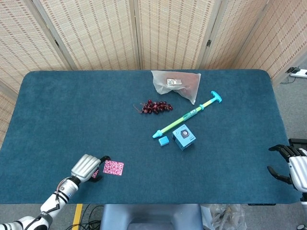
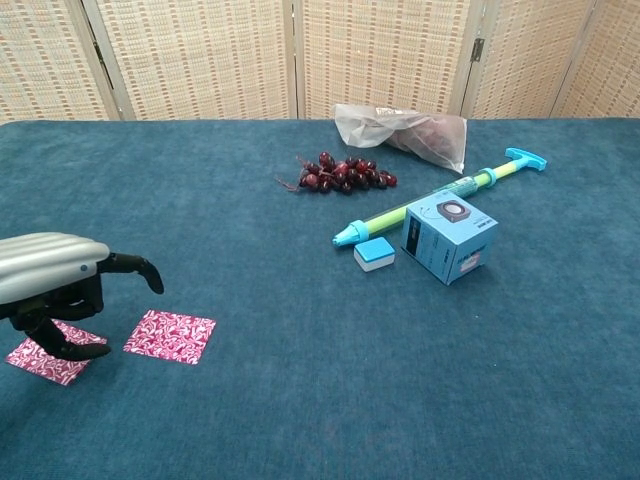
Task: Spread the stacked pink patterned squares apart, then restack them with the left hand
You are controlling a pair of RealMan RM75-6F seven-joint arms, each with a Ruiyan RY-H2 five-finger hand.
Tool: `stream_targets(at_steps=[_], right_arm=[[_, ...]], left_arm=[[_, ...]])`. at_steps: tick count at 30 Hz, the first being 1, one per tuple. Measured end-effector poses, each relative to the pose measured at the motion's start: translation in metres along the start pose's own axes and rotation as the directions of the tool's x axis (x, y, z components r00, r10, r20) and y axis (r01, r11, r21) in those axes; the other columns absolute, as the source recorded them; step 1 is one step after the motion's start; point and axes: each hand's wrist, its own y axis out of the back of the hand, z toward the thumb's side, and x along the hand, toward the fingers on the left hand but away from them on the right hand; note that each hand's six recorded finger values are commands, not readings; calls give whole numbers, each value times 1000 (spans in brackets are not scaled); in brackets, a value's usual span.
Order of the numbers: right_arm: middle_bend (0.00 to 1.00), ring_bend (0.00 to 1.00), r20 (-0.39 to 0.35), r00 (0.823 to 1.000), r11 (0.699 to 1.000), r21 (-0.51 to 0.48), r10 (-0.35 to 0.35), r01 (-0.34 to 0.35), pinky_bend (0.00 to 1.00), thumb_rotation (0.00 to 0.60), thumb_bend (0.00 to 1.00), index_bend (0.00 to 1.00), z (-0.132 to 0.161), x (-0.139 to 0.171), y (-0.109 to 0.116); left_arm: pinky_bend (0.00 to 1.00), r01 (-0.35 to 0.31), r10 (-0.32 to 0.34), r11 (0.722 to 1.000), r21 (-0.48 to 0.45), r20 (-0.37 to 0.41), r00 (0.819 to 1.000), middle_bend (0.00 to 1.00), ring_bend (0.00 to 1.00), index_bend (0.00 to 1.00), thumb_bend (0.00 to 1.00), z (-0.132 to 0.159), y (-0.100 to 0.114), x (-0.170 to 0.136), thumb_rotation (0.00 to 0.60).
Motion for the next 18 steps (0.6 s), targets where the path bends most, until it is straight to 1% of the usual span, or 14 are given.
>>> stream_targets(at_steps=[6,18], right_arm=[[353,296,7,1000,1000,-3,-1,1,319,600,284,328,-4,1,0],[353,300,11,1000,1000,-12,-3,3,319,600,284,328,-7,3,-1]], left_arm=[[1000,17,-17,1000,12,-11,1000,1000,979,277,326,11,-7,10,600],[1000,40,-40,999,2,-51,998,1000,979,285,327,17,-13,24,600]])
